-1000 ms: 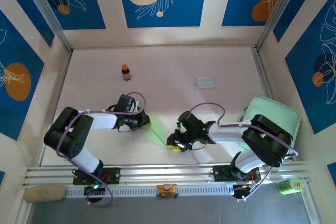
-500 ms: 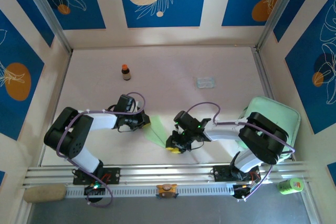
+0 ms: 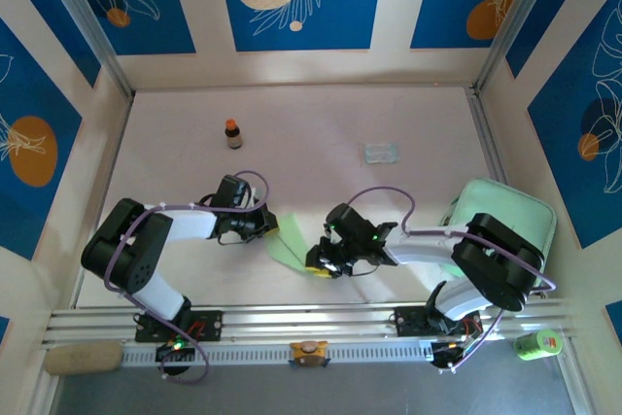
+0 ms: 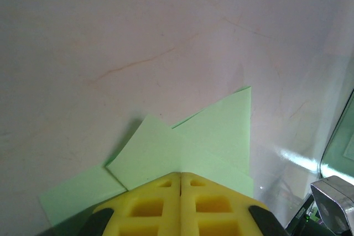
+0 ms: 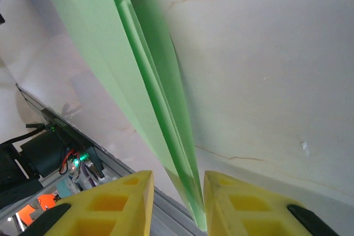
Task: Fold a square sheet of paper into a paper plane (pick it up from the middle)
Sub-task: Turn over the paper at the center of the table.
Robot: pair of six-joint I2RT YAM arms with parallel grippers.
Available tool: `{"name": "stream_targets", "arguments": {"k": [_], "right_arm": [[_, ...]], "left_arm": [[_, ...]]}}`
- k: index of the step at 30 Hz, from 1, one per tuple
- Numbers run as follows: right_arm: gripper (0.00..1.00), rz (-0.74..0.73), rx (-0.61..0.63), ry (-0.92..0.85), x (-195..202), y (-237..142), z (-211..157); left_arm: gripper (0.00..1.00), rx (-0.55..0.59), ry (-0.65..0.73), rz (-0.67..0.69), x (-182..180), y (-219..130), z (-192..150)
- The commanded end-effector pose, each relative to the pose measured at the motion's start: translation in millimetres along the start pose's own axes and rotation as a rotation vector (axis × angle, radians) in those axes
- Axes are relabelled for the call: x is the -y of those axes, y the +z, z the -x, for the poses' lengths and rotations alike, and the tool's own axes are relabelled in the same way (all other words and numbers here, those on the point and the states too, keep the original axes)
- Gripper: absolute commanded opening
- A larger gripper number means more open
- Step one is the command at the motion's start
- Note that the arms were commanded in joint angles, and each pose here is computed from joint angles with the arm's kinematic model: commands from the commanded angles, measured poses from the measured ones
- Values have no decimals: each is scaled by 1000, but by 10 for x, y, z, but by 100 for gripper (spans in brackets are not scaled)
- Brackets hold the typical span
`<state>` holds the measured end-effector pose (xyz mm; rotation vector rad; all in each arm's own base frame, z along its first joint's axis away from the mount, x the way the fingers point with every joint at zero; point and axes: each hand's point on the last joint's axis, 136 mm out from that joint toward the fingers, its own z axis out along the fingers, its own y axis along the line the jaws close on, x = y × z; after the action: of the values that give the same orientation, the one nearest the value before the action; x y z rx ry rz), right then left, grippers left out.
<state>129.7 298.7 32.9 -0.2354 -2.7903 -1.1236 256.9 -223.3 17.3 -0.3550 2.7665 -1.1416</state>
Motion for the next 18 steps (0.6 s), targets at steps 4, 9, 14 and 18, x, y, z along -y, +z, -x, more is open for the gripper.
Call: {"name": "stream_targets", "arguments": {"k": [4, 9, 14, 18], "right_arm": [[30, 65, -6, -31, -113, 25, 12], [27, 66, -2, -36, -104, 52, 40], [24, 61, 0, -39, -78, 59, 47], [17, 59, -3, -44, -53, 58, 39]], "left_arm": [[0, -2, -37, 38, -99, -27, -32], [0, -2, -38, 39, -101, -34, -37], [0, 1, -37, 39, -90, -38, -27], [0, 3, -34, 32, -71, -45, -22]]}}
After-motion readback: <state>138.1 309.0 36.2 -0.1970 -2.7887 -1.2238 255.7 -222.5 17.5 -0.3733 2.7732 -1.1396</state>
